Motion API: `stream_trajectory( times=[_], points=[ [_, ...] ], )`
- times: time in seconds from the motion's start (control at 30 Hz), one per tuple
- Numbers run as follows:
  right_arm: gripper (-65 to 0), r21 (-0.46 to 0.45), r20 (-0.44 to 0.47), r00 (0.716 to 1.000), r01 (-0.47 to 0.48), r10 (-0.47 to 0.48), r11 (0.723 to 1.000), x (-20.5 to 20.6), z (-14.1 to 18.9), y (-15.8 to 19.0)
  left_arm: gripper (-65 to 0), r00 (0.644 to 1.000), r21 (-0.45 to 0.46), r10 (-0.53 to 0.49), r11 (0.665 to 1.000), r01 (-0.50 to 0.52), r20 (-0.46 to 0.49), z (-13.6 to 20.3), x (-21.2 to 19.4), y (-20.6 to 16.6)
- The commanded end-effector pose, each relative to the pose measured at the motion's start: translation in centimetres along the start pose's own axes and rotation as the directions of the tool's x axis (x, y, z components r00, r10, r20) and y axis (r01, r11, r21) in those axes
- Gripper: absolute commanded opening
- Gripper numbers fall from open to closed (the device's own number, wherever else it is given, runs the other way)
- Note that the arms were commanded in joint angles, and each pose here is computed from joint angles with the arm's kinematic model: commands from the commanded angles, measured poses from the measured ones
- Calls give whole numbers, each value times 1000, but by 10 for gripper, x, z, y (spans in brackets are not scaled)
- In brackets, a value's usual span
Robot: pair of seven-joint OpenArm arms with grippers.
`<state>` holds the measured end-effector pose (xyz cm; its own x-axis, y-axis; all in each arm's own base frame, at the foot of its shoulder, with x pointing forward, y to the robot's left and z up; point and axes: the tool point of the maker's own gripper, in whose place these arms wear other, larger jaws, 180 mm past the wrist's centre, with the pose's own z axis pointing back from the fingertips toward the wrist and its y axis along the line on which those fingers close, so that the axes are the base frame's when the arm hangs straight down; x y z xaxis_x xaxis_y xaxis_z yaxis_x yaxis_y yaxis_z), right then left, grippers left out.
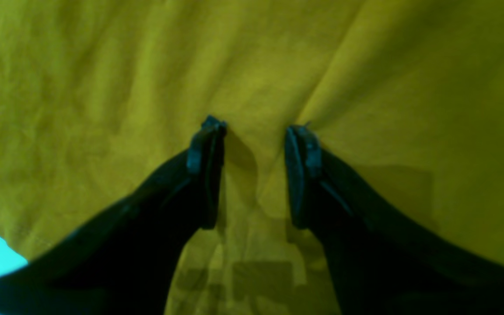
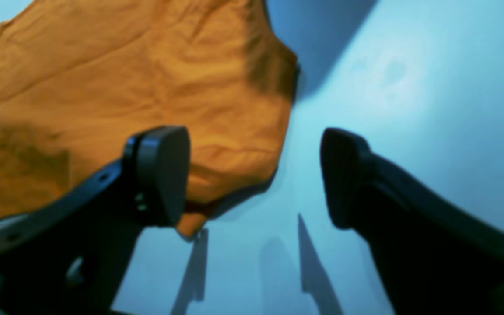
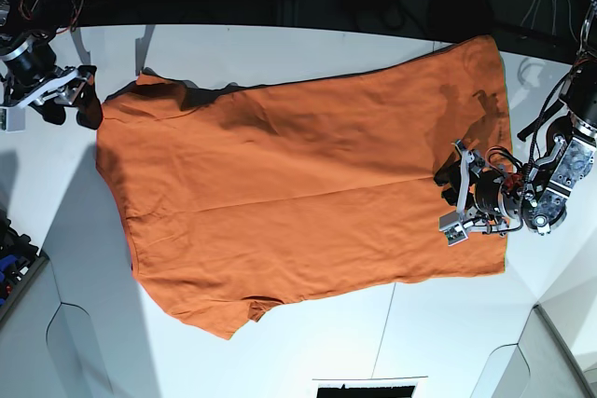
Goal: Layout the t-shirt on the table in an organized manner, then fold the t-shirt properly
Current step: 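Release the right gripper and regrasp the shirt's shoulder corner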
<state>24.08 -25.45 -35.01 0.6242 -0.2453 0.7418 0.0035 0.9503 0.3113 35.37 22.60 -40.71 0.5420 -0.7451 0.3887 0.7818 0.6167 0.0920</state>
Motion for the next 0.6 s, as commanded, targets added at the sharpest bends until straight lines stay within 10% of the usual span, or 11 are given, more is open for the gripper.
stream_trajectory(
  times=[0.0, 0.23, 0.57],
  points=[
    [-197, -3, 40, 999, -11, 11, 1000, 12, 3, -1, -390, 1000, 32, -7, 999, 7, 8, 10, 5, 14],
    [-199, -114, 5, 999, 39, -39, 993, -2, 1, -26, -390, 1000, 31, -5, 999, 5, 3, 10, 4, 14],
    [-199, 41, -152, 988, 33, -26, 999, -70, -13, 27, -390, 1000, 13, 8, 1000, -8, 4, 7, 1, 7]
  ],
)
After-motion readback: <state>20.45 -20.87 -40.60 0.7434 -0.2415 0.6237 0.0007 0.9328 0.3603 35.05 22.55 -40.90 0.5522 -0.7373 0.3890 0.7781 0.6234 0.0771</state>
